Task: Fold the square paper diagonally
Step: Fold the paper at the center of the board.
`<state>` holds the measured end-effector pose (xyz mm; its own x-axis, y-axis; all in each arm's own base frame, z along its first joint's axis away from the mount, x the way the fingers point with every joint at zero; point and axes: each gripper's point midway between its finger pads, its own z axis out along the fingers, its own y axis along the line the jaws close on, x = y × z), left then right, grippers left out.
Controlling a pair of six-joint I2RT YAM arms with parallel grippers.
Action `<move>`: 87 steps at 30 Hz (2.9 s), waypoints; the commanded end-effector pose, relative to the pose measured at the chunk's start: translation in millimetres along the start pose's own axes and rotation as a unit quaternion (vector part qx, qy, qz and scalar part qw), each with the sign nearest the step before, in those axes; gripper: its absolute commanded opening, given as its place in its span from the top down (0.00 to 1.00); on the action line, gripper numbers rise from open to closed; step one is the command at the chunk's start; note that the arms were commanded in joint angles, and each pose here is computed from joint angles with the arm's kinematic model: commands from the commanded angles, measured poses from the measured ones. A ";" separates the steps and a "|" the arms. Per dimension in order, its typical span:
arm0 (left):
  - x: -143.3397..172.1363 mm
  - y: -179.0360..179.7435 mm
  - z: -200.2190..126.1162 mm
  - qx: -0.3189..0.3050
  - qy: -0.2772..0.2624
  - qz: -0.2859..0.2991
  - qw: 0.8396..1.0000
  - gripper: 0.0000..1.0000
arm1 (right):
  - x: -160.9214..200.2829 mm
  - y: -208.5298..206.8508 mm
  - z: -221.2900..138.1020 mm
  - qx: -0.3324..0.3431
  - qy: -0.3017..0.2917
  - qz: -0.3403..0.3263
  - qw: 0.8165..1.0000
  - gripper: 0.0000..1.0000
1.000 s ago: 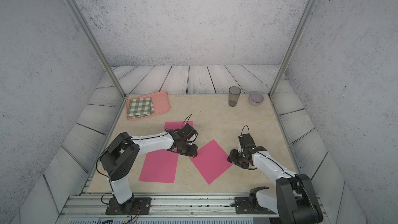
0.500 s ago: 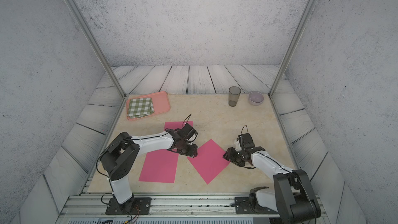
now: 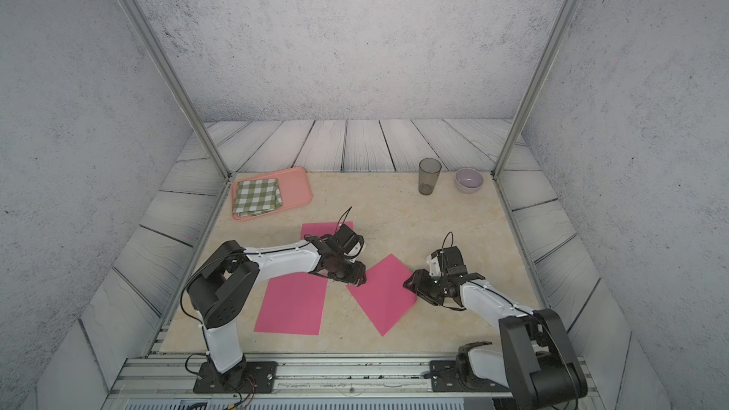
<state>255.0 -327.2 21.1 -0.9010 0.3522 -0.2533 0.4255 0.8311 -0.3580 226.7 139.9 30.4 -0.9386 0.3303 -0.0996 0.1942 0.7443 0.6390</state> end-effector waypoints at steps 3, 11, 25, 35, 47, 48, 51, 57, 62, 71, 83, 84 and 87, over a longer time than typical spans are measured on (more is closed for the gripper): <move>48.4 31.7 27.5 -0.044 0.087 -0.020 0.995 0.50 | 0.9 16.1 -1.4 -0.045 -0.001 0.012 0.999 0.39; 48.0 30.7 29.2 -0.042 0.088 -0.018 0.995 0.50 | -0.5 30.6 -6.4 -0.080 -0.005 0.019 0.997 0.32; 49.1 31.0 34.9 -0.041 0.097 -0.022 0.994 0.50 | -3.2 38.0 -23.0 -0.081 -0.031 0.012 0.996 0.24; 49.6 31.3 37.8 -0.042 0.101 -0.027 0.994 0.50 | -2.4 38.9 -34.5 -0.061 -0.038 0.021 0.997 0.21; 49.7 30.0 39.5 -0.037 0.103 -0.027 0.994 0.52 | 0.7 32.8 -42.9 -0.044 -0.055 0.060 0.996 0.19; 49.6 30.1 39.4 -0.037 0.103 -0.027 0.994 0.52 | 0.1 34.8 -41.6 -0.052 -0.055 0.059 0.995 0.19; 49.3 29.6 39.4 -0.036 0.103 -0.027 0.994 0.52 | -1.6 43.6 -38.1 -0.079 -0.050 0.055 0.994 0.20; 49.5 27.9 40.9 -0.032 0.106 -0.026 0.994 0.52 | -3.2 42.5 -26.5 -0.092 -0.046 0.055 0.993 0.20; 49.9 27.6 41.8 -0.030 0.108 -0.025 0.993 0.52 | -4.9 39.9 -17.1 -0.110 -0.048 0.088 0.989 0.23; 50.5 26.1 43.0 -0.026 0.111 -0.024 0.993 0.52 | -15.9 44.7 -24.1 -0.124 -0.081 0.116 0.982 0.48; 50.6 24.3 44.0 -0.021 0.113 -0.022 0.993 0.52 | -20.1 64.7 -40.0 -0.136 -0.090 0.048 0.985 0.46; 50.4 24.5 43.8 -0.021 0.112 -0.022 0.993 0.52 | -19.1 63.0 -40.2 -0.125 -0.085 0.039 0.988 0.43; 51.0 24.9 43.9 -0.021 0.113 -0.022 0.993 0.52 | -16.5 60.1 -40.5 -0.101 -0.073 0.024 0.992 0.41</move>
<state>263.3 -350.3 21.9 -0.8947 0.3605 -0.2637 0.4432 0.7899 -0.4239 245.8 156.7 100.1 -0.8521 0.5086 -0.1233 0.2014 0.5362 0.8197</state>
